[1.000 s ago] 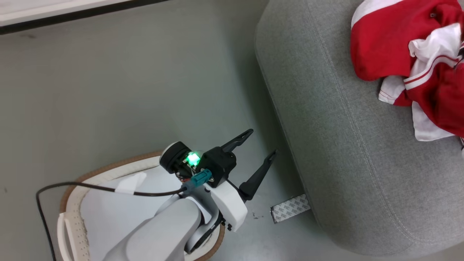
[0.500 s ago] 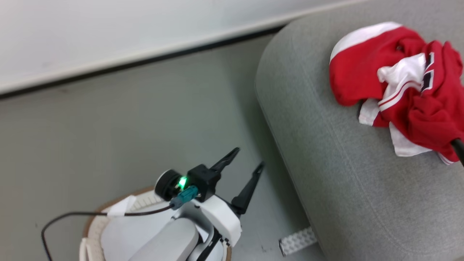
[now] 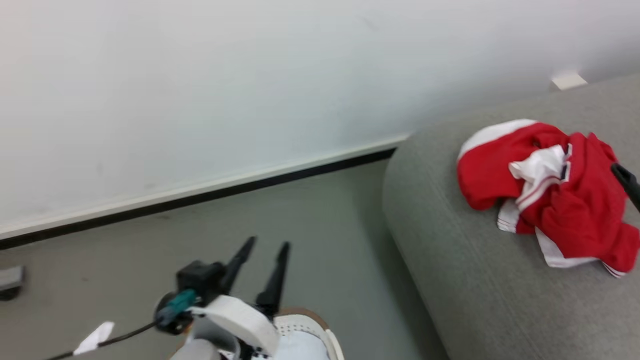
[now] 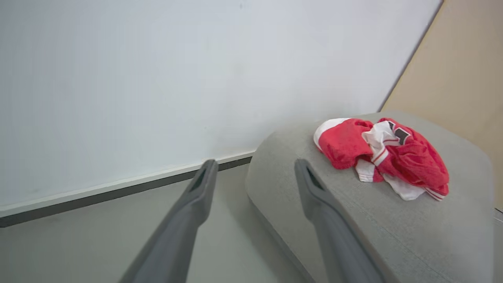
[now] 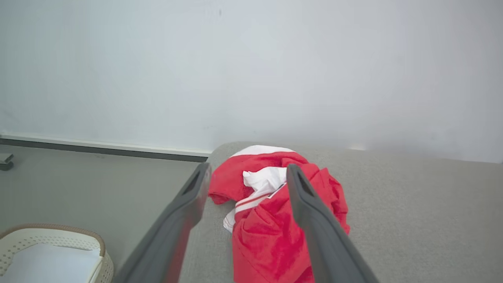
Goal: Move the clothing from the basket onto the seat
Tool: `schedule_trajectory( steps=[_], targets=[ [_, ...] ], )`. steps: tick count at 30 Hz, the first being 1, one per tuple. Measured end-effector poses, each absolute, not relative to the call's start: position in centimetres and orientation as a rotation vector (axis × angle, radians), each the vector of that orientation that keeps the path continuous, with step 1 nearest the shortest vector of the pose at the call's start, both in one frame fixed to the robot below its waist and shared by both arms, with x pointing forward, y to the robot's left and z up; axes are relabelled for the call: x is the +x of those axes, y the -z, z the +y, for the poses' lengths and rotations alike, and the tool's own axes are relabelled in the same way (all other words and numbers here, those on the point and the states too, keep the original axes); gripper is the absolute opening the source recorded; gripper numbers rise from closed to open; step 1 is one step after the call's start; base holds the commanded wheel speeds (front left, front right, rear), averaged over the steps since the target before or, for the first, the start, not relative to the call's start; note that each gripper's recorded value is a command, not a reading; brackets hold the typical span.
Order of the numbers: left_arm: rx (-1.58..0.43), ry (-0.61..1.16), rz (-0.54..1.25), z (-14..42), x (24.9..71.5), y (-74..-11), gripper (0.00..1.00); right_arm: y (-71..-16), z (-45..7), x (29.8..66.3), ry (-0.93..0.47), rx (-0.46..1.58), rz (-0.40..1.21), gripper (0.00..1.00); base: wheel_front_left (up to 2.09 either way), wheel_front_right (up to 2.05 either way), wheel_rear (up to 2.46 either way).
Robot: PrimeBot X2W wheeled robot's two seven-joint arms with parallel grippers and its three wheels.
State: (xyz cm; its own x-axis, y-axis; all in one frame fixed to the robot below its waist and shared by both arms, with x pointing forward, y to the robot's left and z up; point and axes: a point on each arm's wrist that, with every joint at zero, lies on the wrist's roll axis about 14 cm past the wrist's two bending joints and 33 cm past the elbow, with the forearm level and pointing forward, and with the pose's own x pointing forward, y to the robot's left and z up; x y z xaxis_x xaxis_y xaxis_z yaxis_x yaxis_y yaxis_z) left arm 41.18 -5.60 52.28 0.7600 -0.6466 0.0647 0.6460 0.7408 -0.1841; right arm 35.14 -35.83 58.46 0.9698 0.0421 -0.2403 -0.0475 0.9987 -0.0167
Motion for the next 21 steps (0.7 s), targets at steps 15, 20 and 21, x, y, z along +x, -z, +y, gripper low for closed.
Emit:
schedule_trajectory(
  steps=[15,20,21],
  targets=[
    [-0.145,0.228,-0.177,10.3,41.1,-56.4,1.0,-58.9,-26.5,38.0,-0.178,0.193,-0.125,1.0,0.0,0.0,0.0],
    [-0.152,0.169,-0.144,11.9,39.9,-54.7,1.0,-57.5,-24.8,37.4,-0.117,0.252,-0.19,1.0,0.0,0.0,0.0],
    [-0.146,0.156,-0.141,12.2,39.7,-54.4,1.0,-56.9,-24.4,37.0,-0.102,0.274,-0.19,1.0,0.0,0.0,0.0]
  ],
)
